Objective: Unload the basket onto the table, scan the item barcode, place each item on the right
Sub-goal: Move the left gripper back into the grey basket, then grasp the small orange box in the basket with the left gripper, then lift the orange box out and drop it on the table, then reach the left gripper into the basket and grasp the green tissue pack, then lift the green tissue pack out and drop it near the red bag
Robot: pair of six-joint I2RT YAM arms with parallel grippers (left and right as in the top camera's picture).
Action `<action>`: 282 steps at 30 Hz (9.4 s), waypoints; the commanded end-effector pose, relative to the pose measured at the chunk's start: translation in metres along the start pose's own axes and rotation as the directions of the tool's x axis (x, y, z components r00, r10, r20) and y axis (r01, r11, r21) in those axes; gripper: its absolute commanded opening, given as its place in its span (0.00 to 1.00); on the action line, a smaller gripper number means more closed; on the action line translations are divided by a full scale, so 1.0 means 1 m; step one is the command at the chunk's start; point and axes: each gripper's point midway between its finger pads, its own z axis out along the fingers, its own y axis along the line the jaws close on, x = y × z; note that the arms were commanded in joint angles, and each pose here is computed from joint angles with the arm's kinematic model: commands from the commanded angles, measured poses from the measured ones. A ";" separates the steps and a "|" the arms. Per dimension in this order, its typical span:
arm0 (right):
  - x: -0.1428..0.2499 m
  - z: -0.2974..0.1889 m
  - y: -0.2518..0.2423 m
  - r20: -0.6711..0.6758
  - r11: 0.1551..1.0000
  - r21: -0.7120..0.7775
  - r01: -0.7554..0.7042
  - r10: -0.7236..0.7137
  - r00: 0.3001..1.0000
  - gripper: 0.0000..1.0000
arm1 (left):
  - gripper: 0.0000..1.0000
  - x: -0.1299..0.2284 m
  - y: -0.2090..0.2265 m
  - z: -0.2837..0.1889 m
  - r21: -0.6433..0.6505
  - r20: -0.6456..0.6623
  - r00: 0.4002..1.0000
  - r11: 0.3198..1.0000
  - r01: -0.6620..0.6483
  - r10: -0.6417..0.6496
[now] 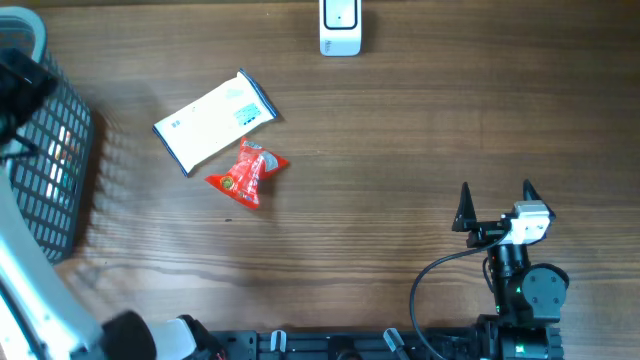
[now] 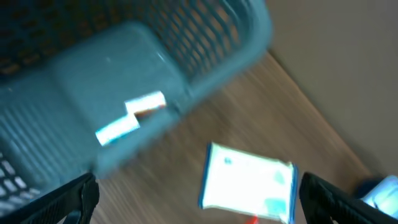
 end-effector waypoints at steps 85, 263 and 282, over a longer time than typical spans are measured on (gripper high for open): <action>-0.002 0.000 -0.003 0.008 1.000 0.017 -0.007 0.007 1.000 1.00 | 0.57 0.088 0.120 0.304 0.254 -0.476 0.853 0.962 -0.099 0.213; -0.002 0.000 -0.003 0.008 1.000 0.017 -0.007 0.007 1.000 1.00 | 0.04 -0.013 -0.064 -0.024 0.561 -0.230 0.959 0.828 -0.010 0.167; -0.002 0.000 -0.003 0.008 1.000 0.017 -0.007 0.007 1.000 0.99 | 0.04 0.238 -0.064 0.122 -0.048 -0.660 0.631 0.815 -0.578 0.408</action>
